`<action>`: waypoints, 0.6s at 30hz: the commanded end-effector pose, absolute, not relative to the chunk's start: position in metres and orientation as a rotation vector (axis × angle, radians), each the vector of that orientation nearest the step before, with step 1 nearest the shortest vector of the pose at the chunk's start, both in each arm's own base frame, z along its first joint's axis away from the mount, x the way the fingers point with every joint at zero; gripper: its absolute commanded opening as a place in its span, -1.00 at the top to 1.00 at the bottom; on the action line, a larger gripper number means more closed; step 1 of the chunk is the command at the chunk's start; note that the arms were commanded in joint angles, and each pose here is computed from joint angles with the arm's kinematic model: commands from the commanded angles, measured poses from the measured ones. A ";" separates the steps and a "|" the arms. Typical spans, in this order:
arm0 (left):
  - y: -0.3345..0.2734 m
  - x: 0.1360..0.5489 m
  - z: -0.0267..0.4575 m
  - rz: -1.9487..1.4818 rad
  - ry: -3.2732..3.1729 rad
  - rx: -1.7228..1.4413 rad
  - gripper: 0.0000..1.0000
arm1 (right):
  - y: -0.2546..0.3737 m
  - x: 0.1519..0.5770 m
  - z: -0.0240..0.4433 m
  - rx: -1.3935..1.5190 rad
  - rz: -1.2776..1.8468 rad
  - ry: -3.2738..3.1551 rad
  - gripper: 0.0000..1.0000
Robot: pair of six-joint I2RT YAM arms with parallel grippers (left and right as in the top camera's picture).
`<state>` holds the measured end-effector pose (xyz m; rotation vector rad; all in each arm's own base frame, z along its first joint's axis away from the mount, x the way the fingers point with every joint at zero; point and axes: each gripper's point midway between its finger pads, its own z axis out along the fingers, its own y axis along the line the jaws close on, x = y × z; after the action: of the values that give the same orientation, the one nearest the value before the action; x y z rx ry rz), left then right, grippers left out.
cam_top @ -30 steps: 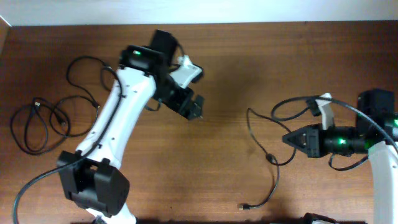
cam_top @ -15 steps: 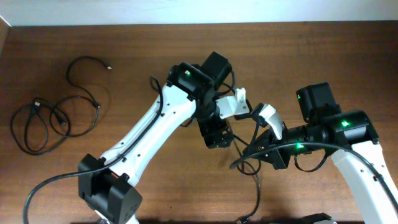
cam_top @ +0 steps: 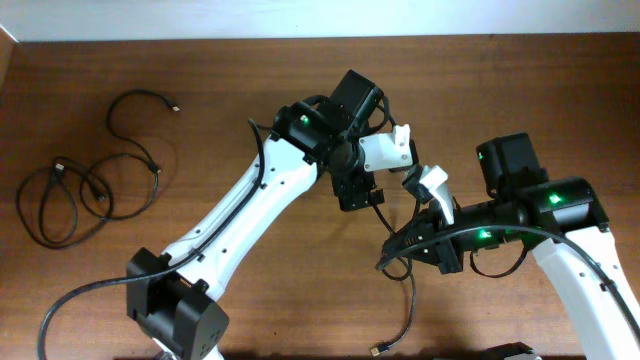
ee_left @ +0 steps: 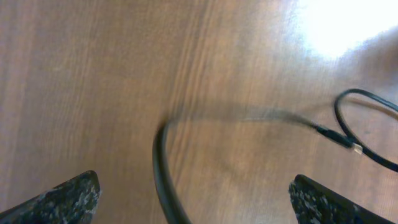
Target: Untangle cables
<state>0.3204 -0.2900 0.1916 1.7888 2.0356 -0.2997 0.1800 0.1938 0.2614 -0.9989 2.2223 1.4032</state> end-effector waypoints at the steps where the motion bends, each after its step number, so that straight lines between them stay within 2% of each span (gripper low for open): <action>1: -0.302 0.310 0.209 -0.382 1.895 1.846 -0.98 | 0.200 0.175 0.275 -1.020 1.473 2.141 0.92; 4: -0.317 0.293 0.223 -0.614 1.708 1.905 -0.98 | 0.200 0.175 0.274 -1.022 1.468 2.143 0.92; 5: -0.316 0.293 0.222 -0.616 1.715 1.906 -0.87 | 0.200 0.175 0.274 -1.022 1.467 2.142 0.92; 6: -0.315 0.292 0.221 -0.620 1.722 1.909 -0.36 | 0.200 0.175 0.275 -1.023 1.467 2.140 0.92; 7: -0.314 0.290 0.221 -0.622 1.728 1.912 0.49 | 0.200 0.175 0.275 -1.023 1.467 2.140 0.92; 8: -0.312 0.288 0.220 -0.628 1.739 1.917 1.00 | 0.200 0.175 0.275 -1.023 1.467 2.140 0.92; 13: -0.305 0.279 0.215 -0.652 1.793 1.939 1.00 | 0.200 0.177 0.275 -1.027 1.460 2.130 0.92; 14: -0.304 0.278 0.214 -0.655 1.800 1.941 0.59 | 0.201 0.178 0.275 -1.029 1.458 2.128 0.92; 15: -0.303 0.276 0.214 -0.659 1.805 1.944 -0.10 | 0.201 0.178 0.275 -1.029 1.457 2.127 0.92; 16: -0.303 0.276 0.213 -0.662 1.809 1.945 -0.98 | 0.201 0.178 0.275 -1.029 1.456 2.127 0.92; 18: -0.304 0.267 0.215 -0.726 1.808 1.950 -0.98 | 0.200 0.179 0.274 -1.028 1.450 2.128 0.92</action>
<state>0.2794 -0.2981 0.1997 1.9444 1.8766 -0.6554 0.1785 0.1989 0.2692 -1.0276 2.1526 1.4391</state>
